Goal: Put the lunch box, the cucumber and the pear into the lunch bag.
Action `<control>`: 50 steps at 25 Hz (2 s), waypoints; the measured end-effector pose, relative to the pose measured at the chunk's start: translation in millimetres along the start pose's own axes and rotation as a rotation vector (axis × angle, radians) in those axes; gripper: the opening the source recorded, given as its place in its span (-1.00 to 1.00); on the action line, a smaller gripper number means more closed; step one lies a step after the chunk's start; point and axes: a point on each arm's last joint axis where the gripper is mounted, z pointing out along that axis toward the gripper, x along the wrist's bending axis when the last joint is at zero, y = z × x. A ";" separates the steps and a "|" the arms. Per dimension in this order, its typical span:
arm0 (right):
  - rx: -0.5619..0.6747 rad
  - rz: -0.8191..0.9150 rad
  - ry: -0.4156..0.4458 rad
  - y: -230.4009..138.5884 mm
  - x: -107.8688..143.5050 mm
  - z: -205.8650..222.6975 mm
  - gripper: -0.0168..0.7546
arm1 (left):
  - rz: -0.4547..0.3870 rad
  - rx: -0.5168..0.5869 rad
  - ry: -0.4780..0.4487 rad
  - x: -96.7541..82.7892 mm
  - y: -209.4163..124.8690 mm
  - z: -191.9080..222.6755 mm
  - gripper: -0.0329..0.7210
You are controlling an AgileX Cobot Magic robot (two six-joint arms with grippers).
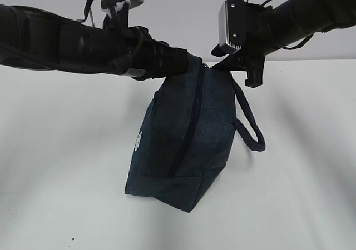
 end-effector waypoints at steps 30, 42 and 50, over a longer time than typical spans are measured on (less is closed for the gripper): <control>0.047 -0.009 -0.036 -4.1 7.5 36.2 -0.40 | 0.000 -0.002 0.009 1.2 0.2 -0.2 -0.85; -0.028 0.020 -0.026 2.7 8.2 36.2 -0.65 | -0.005 -0.004 0.006 1.0 0.4 -0.2 -0.85; -0.019 0.055 -0.073 0.7 4.4 37.4 -0.94 | -0.007 -0.004 0.003 0.9 0.5 -0.3 -0.85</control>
